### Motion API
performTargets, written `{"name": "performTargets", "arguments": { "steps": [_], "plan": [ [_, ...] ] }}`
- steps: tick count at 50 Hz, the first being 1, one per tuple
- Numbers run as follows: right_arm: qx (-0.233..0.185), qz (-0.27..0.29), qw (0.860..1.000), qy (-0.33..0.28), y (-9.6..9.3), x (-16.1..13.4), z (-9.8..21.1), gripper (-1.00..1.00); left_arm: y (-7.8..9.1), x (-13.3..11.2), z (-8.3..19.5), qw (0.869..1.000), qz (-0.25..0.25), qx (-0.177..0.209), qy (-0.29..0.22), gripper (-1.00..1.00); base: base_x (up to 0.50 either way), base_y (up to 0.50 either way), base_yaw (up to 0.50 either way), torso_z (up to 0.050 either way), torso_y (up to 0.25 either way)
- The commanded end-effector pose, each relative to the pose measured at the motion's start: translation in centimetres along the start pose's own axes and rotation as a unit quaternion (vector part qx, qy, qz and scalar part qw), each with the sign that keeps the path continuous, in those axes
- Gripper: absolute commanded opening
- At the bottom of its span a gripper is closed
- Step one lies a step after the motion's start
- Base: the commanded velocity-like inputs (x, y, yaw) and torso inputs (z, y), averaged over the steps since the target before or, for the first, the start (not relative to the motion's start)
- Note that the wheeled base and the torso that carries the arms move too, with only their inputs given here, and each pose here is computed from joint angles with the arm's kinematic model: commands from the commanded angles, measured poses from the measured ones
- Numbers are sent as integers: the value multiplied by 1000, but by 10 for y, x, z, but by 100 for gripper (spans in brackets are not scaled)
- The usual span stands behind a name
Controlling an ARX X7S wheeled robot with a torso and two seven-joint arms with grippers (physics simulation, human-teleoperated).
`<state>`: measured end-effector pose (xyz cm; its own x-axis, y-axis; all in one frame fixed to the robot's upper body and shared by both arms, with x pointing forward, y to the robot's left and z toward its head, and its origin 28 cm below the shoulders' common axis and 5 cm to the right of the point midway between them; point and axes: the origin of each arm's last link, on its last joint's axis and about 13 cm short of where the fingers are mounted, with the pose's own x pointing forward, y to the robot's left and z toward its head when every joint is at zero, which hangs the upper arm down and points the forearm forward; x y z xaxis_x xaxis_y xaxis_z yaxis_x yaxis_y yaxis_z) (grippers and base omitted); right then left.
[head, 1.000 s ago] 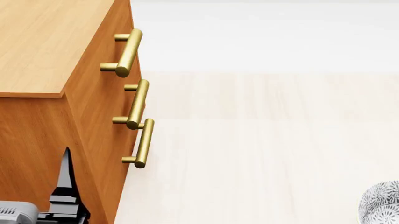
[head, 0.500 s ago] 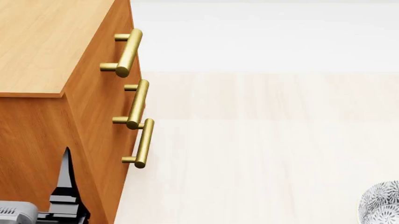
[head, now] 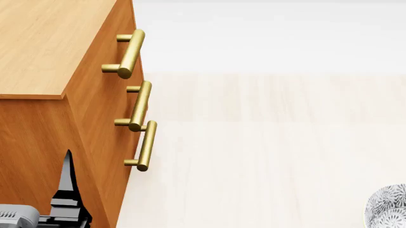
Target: Close the top drawer of the cabinet and put the bowl on top of it.
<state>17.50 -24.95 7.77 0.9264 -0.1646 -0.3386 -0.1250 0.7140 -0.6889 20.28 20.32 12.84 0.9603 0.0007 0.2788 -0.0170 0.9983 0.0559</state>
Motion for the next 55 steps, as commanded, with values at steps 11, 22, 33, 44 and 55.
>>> {"name": "performTargets", "arguments": {
  "steps": [11, 22, 33, 44, 55],
  "plan": [
    [4, 1, 1000, 0, 1, 2, -1, 100, 0, 0, -1, 1000, 0, -1, 0, 100, 0, 0, 0, 0, 0],
    [6, 0, 1000, 0, 2, 3, -1, 100, 0, 0, -1, 1000, 0, 0, 0, 100, 0, 0, 0, 0, 0],
    [8, 0, 1000, 2, 3, 2, -4, 100, -1, 0, 0, 1000, -1, -1, 0, 100, 0, 0, 0, 0, 0],
    [6, 1, 1000, -3, 6, 9, -3, -100, -1, 0, -3, 1000, 0, -1, 2, 100, 0, 0, 0, 0, 0],
    [23, -22, 998, -55, -9, 2, 22, -100, -1, 0, -6, 1000, 1, -2, 3, 100, 0, 0, 0, 0, 0]
  ]
}}
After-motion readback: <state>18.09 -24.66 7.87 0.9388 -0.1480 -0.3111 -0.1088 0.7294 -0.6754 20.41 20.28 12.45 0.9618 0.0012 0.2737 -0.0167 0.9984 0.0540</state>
